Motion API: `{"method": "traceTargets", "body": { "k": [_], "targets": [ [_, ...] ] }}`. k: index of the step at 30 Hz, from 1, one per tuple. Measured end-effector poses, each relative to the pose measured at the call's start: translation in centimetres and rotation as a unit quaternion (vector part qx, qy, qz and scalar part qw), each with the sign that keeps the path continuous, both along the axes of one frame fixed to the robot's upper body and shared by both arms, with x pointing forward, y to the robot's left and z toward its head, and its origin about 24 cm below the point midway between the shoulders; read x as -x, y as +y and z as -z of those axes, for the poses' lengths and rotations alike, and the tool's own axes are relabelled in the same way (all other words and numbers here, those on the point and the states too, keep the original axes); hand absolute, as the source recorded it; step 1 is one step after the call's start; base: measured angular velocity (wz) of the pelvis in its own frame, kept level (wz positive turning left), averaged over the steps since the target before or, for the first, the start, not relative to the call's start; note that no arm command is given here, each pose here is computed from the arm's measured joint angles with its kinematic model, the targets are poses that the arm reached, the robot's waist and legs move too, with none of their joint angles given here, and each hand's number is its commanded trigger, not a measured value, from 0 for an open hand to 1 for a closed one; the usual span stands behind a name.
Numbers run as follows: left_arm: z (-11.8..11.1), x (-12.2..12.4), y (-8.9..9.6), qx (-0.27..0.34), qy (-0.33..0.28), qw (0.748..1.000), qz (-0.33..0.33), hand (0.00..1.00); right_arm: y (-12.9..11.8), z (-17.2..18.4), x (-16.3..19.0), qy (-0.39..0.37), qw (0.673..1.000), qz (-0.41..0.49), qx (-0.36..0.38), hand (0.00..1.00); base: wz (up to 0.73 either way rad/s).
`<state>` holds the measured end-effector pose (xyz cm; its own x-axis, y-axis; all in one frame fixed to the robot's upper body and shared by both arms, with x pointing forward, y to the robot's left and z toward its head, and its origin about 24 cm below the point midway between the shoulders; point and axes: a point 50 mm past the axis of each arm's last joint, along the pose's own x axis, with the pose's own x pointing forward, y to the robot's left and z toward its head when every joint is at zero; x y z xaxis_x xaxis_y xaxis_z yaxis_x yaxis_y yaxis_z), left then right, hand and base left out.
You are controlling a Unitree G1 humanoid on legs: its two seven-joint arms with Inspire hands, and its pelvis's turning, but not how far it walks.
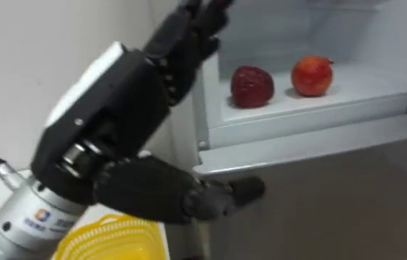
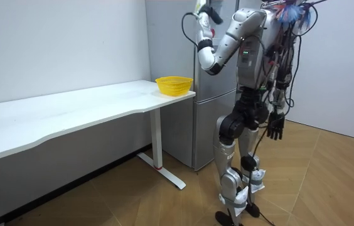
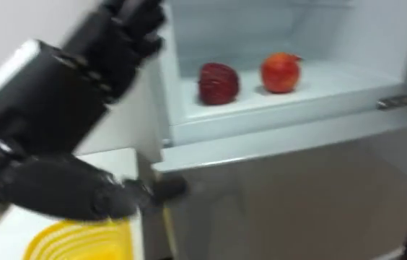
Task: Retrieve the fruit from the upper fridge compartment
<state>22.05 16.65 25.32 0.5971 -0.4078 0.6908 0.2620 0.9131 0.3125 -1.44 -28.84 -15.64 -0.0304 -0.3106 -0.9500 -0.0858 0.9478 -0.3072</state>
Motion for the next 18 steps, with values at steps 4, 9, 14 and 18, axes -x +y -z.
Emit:
{"method": "traceTargets", "body": {
  "k": [4,9,14,18],
  "targets": [
    [-1.1,1.2,3.1,0.051,-0.059,0.988,-0.131,0.00,0.6,0.2,-0.5,-0.008,0.999,-0.034,0.009,0.00,0.18],
    [-1.7,3.8,7.3,0.126,-0.130,0.946,-0.271,0.00,0.7,0.3,-0.5,-0.010,0.998,-0.053,0.019,0.00,0.24],
    [1.2,6.3,12.3,0.157,-0.095,0.883,-0.433,0.00,0.8,0.2,0.4,-0.008,0.998,-0.057,0.027,0.00,0.29],
    [4.6,8.6,16.0,0.212,-0.039,0.808,-0.548,0.00,0.6,0.1,1.2,0.000,0.998,-0.056,0.036,0.00,0.20]
  ]
}}
